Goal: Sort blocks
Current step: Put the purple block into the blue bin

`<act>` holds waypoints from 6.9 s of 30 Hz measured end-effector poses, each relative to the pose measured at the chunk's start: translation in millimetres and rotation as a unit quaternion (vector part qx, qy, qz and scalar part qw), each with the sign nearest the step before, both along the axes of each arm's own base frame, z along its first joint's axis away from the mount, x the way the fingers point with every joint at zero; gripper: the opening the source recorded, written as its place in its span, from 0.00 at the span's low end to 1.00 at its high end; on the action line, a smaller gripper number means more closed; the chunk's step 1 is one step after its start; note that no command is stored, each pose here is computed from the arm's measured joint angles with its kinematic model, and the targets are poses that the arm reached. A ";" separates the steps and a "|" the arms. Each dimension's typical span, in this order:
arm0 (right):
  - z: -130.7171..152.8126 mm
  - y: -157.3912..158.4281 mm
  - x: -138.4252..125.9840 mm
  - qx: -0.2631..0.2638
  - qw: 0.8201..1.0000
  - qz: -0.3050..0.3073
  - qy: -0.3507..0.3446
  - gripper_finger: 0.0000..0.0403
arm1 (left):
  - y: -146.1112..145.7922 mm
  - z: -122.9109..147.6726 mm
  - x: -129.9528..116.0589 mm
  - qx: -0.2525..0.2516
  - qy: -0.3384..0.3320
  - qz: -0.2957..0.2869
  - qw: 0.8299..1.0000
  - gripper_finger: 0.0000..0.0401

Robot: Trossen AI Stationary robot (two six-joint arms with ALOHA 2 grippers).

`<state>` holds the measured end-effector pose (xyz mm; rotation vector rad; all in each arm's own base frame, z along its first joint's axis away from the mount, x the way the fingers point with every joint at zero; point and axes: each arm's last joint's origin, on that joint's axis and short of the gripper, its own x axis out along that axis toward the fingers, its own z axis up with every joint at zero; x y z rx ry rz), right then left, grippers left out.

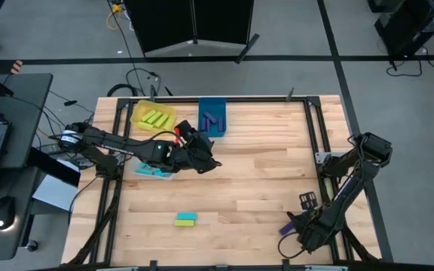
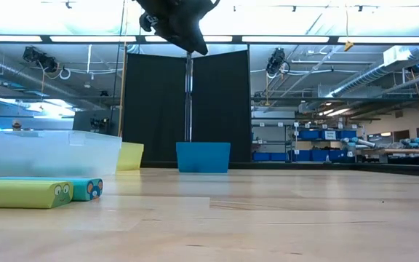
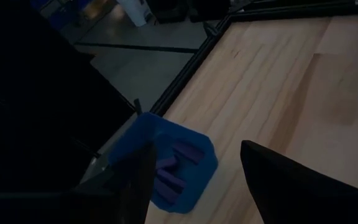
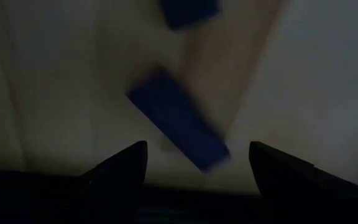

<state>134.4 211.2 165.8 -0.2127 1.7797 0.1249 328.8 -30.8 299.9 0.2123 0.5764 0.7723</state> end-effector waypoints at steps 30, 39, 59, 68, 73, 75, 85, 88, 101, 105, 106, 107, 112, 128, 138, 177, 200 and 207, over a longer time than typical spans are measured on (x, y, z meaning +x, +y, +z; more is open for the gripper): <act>-33.8 -0.4 -22.8 0.033 0.994 0.098 -0.030 0.30 | -0.5 -0.3 0.3 -0.050 -0.052 0.024 0.997 0.61; -31.5 1.6 -22.2 0.027 0.996 0.079 -0.033 0.29 | -0.8 -0.5 0.4 -0.055 -0.052 0.021 0.997 0.61; 9.8 -2.5 -18.5 -0.040 0.994 0.020 -0.102 0.29 | -8.1 2.6 0.8 -0.022 -0.035 -0.001 0.999 0.61; 47.2 -34.8 23.7 -0.076 0.967 -0.052 -0.237 0.30 | -18.5 38.7 -16.4 0.015 -0.065 -0.013 0.998 0.61; 61.8 -63.0 63.0 -0.090 0.939 -0.061 -0.325 0.30 | -23.6 68.1 -43.5 0.024 -0.092 -0.041 0.995 0.61; 65.4 -77.9 80.9 -0.096 0.929 -0.062 -0.353 0.30 | -26.1 79.9 -57.1 0.030 -0.102 -0.052 0.993 0.61; 87.7 -181.8 158.8 -0.099 0.866 -0.065 -0.485 0.30 | -25.2 121.9 -123.0 0.043 -0.154 -0.065 0.985 0.61; 96.9 -227.2 169.7 -0.094 0.837 -0.094 -0.532 0.31 | -24.2 122.2 -132.5 0.031 -0.155 -0.066 0.985 0.61; 93.0 -355.7 187.5 -0.015 0.712 -0.179 -0.678 0.31 | -27.8 112.1 -142.4 0.015 -0.151 -0.033 0.988 0.61; 63.8 -374.8 206.2 -0.019 0.719 -0.196 -0.667 0.31 | -29.7 112.2 -144.8 0.026 -0.154 -0.022 0.987 0.61; 60.4 -380.7 210.4 -0.020 0.713 -0.202 -0.671 0.31 | -30.3 112.2 -145.1 0.026 -0.154 -0.023 0.987 0.61; 55.4 -385.7 214.4 -0.017 0.710 -0.208 -0.672 0.31 | -30.9 112.2 -145.3 0.025 -0.156 -0.024 0.987 0.61; 31.4 -404.2 233.4 0.010 0.716 -0.232 -0.658 0.33 | -32.1 110.4 -144.5 0.015 -0.163 -0.025 0.986 0.61; 71.7 -406.8 214.6 -0.012 0.700 -0.227 -0.677 0.63 | -33.7 93.6 -141.2 0.010 -0.152 -0.022 0.988 0.61; 151.0 -342.3 127.0 -0.073 0.587 -0.175 -0.787 0.55 | -40.5 83.4 -127.0 0.023 -0.120 -0.031 0.992 0.61; 162.8 -191.0 14.6 -0.082 0.525 -0.102 -0.841 0.49 | -50.6 -61.2 74.3 -0.167 -0.109 -0.280 0.939 0.61; 164.8 -181.4 12.5 -0.078 0.516 -0.124 -0.844 0.49 | -77.9 -110.8 201.4 -0.257 -0.089 -0.421 0.866 0.61; 164.5 -178.3 12.3 -0.069 0.519 -0.119 -0.844 0.49 | -106.7 -124.1 224.4 -0.269 -0.069 -0.446 0.851 0.61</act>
